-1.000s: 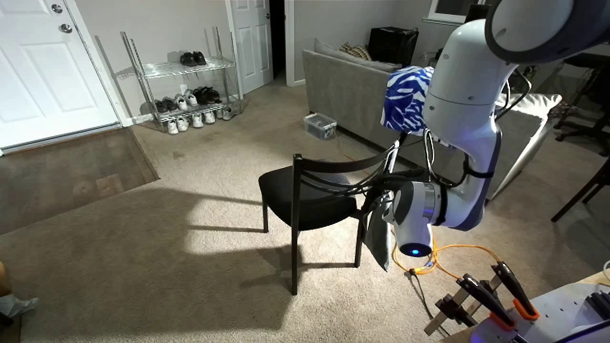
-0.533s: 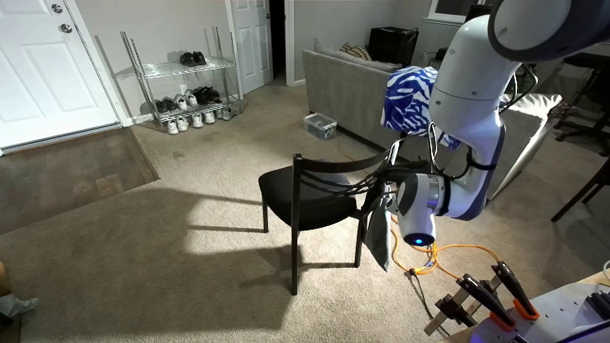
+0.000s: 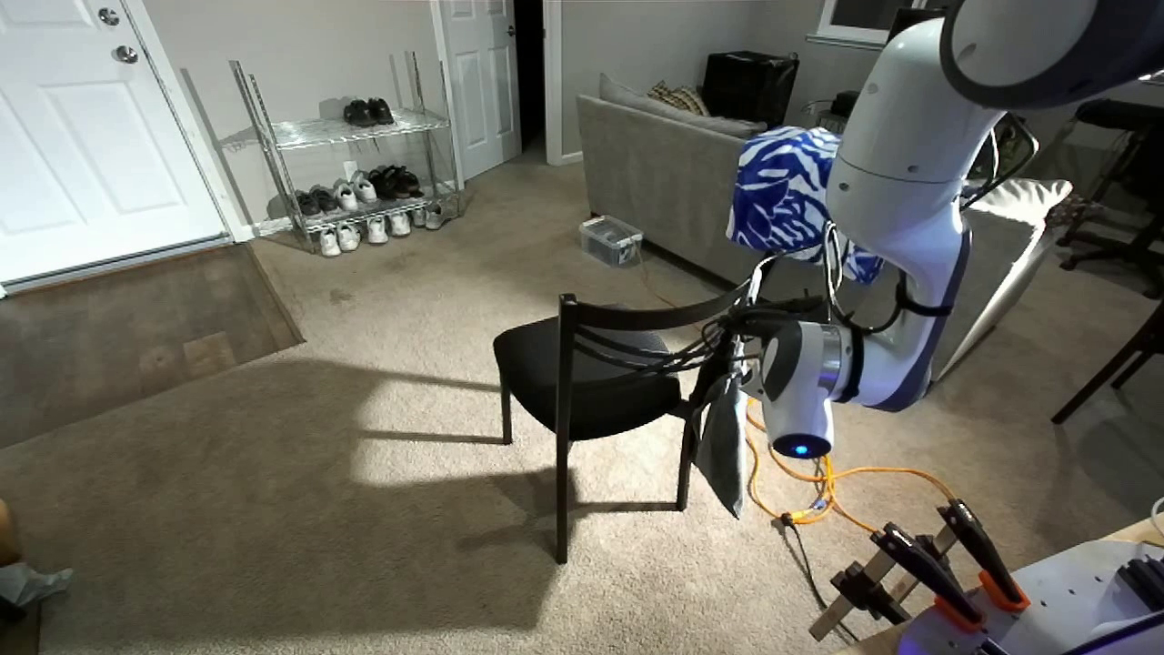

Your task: Remove the grey tote bag from the right side to the left side of the chair

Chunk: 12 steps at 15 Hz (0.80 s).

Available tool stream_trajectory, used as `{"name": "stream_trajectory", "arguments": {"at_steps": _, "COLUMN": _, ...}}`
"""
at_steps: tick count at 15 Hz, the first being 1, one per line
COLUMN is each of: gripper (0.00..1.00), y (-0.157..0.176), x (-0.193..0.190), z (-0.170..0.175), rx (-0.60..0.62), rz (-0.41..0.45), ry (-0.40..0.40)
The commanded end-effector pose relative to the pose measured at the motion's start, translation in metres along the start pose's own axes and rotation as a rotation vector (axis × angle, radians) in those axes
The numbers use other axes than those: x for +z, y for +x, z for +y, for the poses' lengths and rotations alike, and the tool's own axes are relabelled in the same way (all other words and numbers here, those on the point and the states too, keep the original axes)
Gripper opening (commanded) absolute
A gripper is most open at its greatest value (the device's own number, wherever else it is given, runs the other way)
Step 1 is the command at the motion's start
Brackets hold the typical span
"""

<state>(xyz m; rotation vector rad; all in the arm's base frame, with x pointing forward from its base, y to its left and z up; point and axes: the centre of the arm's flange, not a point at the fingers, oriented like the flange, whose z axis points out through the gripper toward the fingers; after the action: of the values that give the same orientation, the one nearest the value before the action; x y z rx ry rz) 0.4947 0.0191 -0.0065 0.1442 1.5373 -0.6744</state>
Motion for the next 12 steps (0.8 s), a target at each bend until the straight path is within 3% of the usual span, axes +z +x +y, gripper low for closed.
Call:
{"name": "stream_trajectory", "arguments": {"at_steps": 1, "gripper": 1.00, "y": -0.003, "x": -0.003, "z": -0.004, "rx": 0.037, "rz": 0.001, "ry": -0.037}}
{"name": "stream_trajectory", "arguments": {"at_steps": 7, "gripper": 1.00, "y": 0.007, "x": -0.011, "z": 0.023, "rx": 0.049, "rz": 0.034, "ry": -0.082}}
{"name": "stream_trajectory", "arguments": {"at_steps": 12, "gripper": 1.00, "y": 0.009, "x": -0.003, "z": 0.028, "rx": 0.057, "rz": 0.036, "ry": -0.073}}
